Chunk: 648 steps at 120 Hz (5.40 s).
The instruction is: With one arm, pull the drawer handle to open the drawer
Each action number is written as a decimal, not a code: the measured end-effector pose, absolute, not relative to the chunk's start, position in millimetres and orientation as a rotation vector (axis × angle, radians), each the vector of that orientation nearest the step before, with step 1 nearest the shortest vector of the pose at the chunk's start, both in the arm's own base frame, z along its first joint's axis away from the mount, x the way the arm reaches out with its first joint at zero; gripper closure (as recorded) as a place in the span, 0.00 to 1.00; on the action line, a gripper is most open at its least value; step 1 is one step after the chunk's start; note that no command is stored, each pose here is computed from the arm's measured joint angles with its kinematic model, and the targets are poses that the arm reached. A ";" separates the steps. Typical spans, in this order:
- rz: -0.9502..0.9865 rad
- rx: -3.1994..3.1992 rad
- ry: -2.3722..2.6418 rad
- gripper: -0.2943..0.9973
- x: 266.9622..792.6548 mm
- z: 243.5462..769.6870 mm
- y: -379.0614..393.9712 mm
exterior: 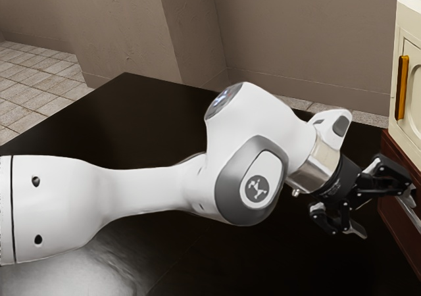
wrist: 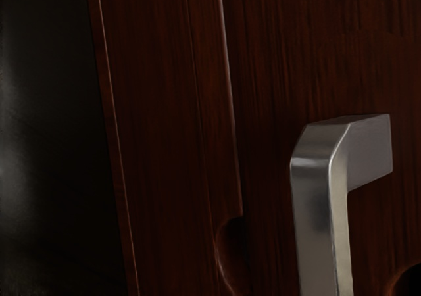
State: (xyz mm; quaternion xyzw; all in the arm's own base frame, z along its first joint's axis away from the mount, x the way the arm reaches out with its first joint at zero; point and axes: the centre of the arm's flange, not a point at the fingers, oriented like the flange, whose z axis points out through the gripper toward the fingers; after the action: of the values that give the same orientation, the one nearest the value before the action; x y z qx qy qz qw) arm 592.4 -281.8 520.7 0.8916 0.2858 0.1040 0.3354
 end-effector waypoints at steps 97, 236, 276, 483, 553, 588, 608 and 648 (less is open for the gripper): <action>0.208 2.370 0.767 0.23 581.9 506.1 -278.1; 0.218 2.437 0.853 0.23 514.8 512.1 -218.2; 0.216 2.445 0.877 0.23 502.6 512.3 -203.9; 0.295 2.427 0.850 0.23 479.9 527.8 -213.7; 0.255 2.450 0.863 0.23 463.7 514.5 -219.5; 0.254 2.447 0.884 0.23 454.0 516.6 -212.9; 0.258 2.441 0.886 0.23 452.3 519.9 -211.7; 0.265 2.438 0.906 0.23 437.4 521.2 -200.0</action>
State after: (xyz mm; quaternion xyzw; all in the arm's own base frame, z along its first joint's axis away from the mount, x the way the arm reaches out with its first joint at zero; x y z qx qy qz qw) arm 437.4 -200.0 521.2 0.9004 0.3347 0.0977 0.2604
